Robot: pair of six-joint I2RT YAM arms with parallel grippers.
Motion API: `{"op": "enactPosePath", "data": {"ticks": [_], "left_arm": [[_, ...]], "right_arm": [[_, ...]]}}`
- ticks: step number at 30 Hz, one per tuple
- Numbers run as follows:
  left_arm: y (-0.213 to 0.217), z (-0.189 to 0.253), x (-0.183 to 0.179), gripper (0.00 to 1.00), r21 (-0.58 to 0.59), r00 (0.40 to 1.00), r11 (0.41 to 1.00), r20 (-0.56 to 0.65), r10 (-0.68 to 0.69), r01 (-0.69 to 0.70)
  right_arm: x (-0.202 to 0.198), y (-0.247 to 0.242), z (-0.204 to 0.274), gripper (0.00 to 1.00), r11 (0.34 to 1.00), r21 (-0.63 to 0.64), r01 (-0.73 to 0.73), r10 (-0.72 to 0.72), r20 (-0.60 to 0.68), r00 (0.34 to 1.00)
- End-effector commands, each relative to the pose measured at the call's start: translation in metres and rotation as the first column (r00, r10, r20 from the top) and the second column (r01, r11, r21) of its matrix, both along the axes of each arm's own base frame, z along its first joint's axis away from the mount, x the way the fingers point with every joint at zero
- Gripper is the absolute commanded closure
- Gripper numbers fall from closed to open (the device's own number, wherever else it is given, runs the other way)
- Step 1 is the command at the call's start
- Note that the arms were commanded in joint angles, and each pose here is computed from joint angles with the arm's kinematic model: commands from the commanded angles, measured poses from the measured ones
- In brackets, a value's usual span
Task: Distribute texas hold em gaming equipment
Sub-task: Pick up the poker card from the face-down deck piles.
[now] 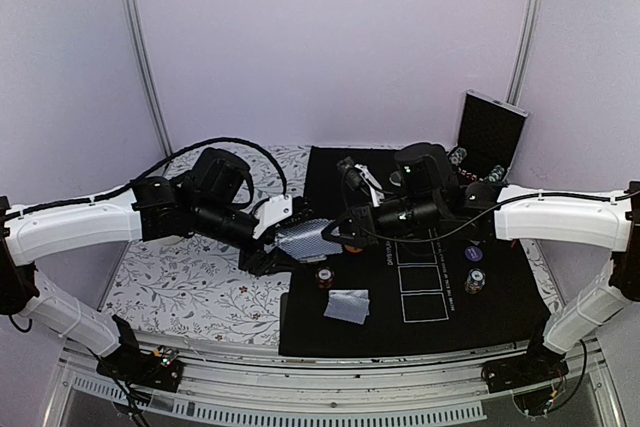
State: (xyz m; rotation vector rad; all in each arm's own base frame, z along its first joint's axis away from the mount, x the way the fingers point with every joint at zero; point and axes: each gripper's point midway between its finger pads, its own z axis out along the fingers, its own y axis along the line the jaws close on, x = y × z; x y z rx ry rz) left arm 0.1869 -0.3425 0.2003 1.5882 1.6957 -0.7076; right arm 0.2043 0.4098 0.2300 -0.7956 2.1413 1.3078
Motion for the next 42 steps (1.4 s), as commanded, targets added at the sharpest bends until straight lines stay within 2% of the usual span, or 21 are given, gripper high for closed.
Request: {"op": "enactPosePath", "data": {"ticks": [1,4,9,20,30,42], "left_arm": [[-0.003,0.009,0.003,0.42,-0.026,1.000,1.000,0.026,-0.005,0.006],[-0.004,0.009,0.003,0.42,-0.026,1.000,1.000,0.026,-0.007,0.007],[-0.004,0.009,0.003,0.42,-0.025,1.000,1.000,0.025,-0.006,0.007],[-0.004,0.008,0.003,0.42,-0.024,1.000,1.000,0.023,-0.006,0.007],[-0.004,0.008,0.003,0.42,-0.024,1.000,1.000,0.021,-0.008,0.009],[-0.004,0.007,0.003,0.42,-0.022,1.000,1.000,0.017,-0.011,0.011]], "right_arm": [[-0.005,-0.006,0.015,0.80,1.000,0.003,0.011,-0.011,0.017,1.000],[-0.005,-0.007,0.018,0.80,1.000,-0.001,0.014,-0.014,0.018,1.000],[-0.007,-0.008,0.021,0.89,1.000,-0.007,0.016,-0.016,0.022,1.000],[-0.007,-0.015,0.023,0.96,0.999,-0.037,0.038,-0.037,0.022,0.999],[-0.011,-0.023,0.035,0.98,0.999,-0.034,0.042,-0.041,0.031,0.999],[-0.023,-0.029,0.087,0.98,0.999,0.052,0.010,-0.013,0.050,0.999]]}}
